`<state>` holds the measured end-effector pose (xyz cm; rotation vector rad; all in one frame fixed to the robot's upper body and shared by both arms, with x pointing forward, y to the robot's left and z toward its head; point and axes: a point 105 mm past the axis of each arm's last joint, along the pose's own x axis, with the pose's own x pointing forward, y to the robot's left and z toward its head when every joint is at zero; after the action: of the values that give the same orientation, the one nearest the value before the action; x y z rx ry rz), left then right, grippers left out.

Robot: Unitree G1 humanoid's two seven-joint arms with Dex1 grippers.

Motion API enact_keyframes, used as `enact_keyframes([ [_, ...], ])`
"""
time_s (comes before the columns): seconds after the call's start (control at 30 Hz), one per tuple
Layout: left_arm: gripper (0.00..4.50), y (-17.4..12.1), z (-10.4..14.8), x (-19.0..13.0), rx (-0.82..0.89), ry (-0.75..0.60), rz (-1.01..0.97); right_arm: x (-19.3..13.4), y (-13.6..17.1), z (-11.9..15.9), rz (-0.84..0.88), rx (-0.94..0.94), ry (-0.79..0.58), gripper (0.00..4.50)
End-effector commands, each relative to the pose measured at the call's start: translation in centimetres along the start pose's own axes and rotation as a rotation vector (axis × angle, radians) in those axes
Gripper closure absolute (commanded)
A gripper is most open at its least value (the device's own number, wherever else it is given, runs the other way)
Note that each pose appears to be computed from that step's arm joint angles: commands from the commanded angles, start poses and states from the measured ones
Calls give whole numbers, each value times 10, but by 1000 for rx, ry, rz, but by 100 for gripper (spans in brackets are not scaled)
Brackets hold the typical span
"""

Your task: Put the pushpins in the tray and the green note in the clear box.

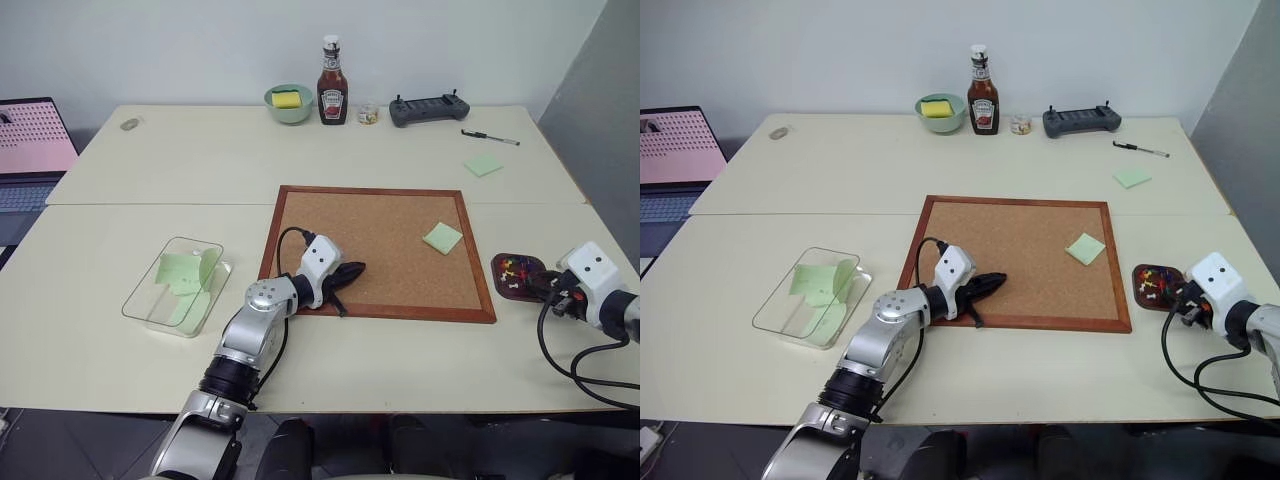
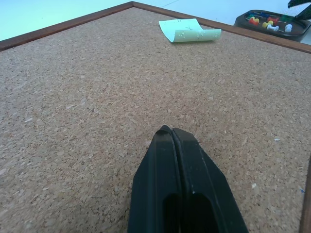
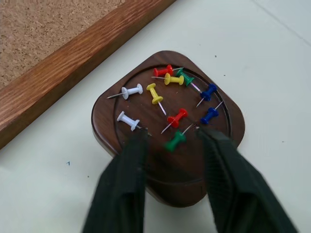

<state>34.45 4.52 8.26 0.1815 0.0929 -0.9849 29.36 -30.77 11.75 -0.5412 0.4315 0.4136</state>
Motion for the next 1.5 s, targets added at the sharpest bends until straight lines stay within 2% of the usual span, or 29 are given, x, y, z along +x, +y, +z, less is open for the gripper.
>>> enact_keyframes([
  [0.03,450,-6,-2,3,-4,6,-19,-6,-8,14,-21,-19,-37,194],
  [0.1,450,-6,-2,3,-4,4,-20,-7,-7,16,-16,-16,-47,142],
  [0.33,450,-2,9,4,9,-35,-19,-10,-3,37,13,6,-123,8],
  [0.43,450,3,18,2,36,-56,-8,-8,6,50,45,12,-172,8],
  [0.53,404,5,27,0,30,-81,-13,-5,12,57,57,9,-193,0],
  [0.67,326,8,42,-7,76,-113,-21,-2,19,67,76,21,-240,0],
  [0.9,158,5,61,-19,125,-143,-41,14,45,86,137,41,-327,0],
  [1.0,108,3,65,-27,144,-126,-49,27,60,93,175,50,-358,0],
  [1.2,108,-1,67,-41,164,-84,-80,61,71,100,211,32,-385,0],
  [1.4,108,-5,67,-42,170,-66,-91,91,66,103,191,40,-386,0],
  [1.43,104,-6,67,-42,171,-66,-92,95,64,102,183,35,-382,35],
  [1.5,104,-7,67,-41,173,-66,-93,100,60,101,175,30,-376,73],
])
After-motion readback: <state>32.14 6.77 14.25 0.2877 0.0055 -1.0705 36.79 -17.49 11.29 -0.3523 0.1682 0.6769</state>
